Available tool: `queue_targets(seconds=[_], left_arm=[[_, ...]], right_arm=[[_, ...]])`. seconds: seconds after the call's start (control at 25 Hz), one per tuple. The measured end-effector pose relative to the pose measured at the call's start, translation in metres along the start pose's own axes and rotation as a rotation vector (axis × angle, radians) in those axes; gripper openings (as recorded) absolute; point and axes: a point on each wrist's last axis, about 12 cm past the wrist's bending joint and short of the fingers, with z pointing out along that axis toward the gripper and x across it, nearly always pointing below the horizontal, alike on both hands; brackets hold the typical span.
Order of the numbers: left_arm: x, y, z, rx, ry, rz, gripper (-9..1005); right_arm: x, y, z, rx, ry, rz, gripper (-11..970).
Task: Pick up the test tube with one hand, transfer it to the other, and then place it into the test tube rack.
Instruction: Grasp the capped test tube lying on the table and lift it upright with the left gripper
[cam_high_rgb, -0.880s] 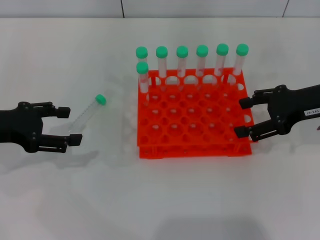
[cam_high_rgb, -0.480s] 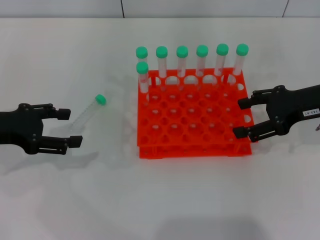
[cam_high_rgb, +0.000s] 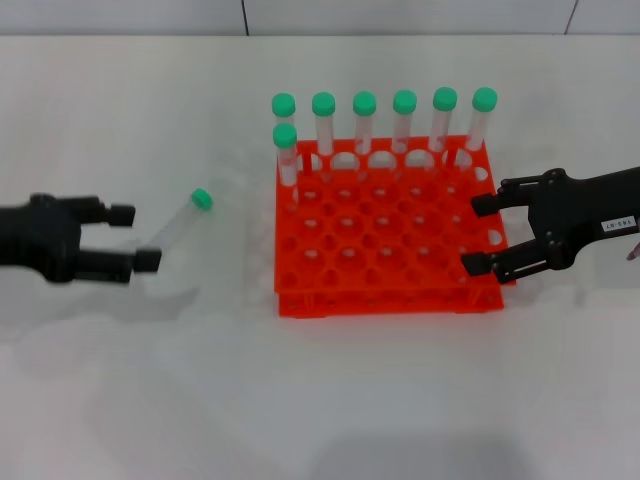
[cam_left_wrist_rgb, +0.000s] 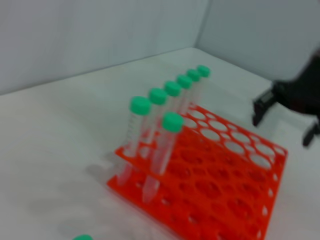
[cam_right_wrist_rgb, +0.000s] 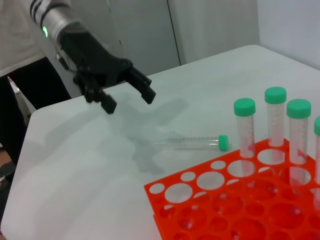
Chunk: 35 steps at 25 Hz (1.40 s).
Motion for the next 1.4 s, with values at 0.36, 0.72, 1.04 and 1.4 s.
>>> queue_targets(seconds=[0.36,0.72,1.04,1.4], left_arm=[[-0.049,0.003,-0.013,-0.117,0.123,-0.333,872],[-0.075,0.014,-0.001,-0.271,0.483,-0.407,872],[-0.081,0.025,0.028,-0.338,0.604,-0.365,871],[-0.083,0.024,0.063,-0.345,0.632,-0.296,871]], right_arm=[[-0.002,-0.002,-0.001,0.019,-0.002,-0.012,872],[-0.008,-0.003,0.003,0.019,0.000,-0.046,871],[-0.013,-0.001,0.008,0.009,-0.008,-0.070,871],[-0.012,0.001,0.013,0.001,-0.013,-0.067,871]])
